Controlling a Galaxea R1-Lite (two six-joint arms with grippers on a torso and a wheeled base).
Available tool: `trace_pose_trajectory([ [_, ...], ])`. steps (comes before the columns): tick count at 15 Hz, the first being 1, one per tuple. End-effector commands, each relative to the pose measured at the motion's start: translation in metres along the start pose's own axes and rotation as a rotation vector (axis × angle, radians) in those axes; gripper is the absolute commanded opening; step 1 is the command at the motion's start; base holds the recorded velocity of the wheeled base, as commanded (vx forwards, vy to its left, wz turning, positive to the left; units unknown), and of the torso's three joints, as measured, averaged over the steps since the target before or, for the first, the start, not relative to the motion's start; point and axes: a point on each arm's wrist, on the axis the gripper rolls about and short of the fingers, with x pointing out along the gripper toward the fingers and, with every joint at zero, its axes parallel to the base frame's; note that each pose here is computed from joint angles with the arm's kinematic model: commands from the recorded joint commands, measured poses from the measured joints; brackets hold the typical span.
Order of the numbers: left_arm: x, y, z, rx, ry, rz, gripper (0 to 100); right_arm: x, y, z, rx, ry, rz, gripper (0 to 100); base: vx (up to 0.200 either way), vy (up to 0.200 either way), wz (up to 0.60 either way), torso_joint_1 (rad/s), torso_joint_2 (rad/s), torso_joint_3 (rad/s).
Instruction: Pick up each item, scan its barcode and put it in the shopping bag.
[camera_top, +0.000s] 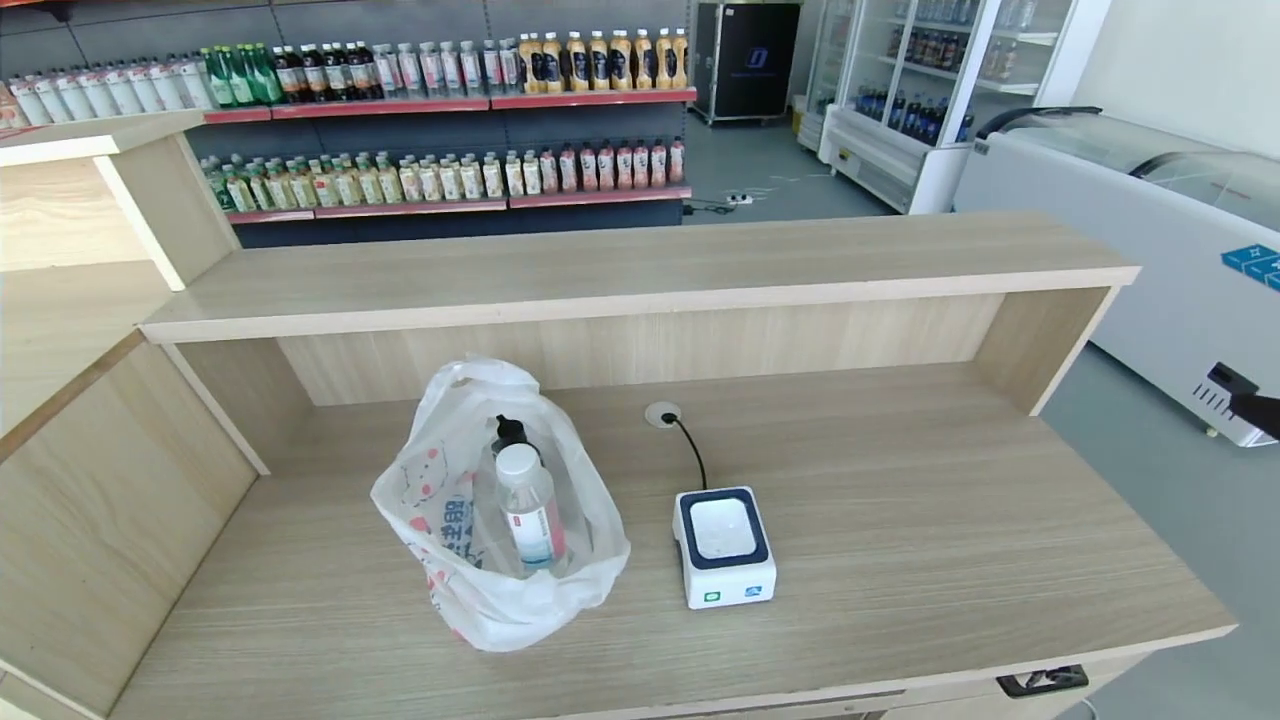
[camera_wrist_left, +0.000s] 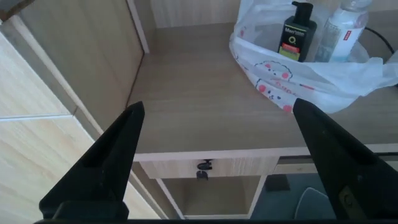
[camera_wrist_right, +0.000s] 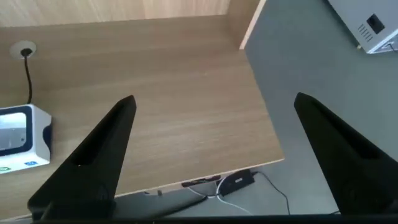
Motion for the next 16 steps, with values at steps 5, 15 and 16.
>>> trace_pose_trajectory([
  [5, 0.000, 0.000, 0.000, 0.000, 0.000, 0.001, 100, -0.084, 0.025, -0.203, 0.070, -0.002, -0.012, 100, 0.000, 0.000, 0.00, 0.000, 0.00, 0.000],
  [15, 0.000, 0.000, 0.000, 0.000, 0.000, 0.001, 100, -0.098, 0.023, -0.212, 0.090, -0.194, 0.040, 100, 0.000, 0.000, 0.00, 0.000, 0.00, 0.000],
  [16, 0.000, 0.000, 0.000, 0.000, 0.000, 0.001, 100, -0.097, 0.023, -0.212, 0.087, -0.193, 0.040, 100, 0.000, 0.000, 0.00, 0.000, 0.00, 0.000],
])
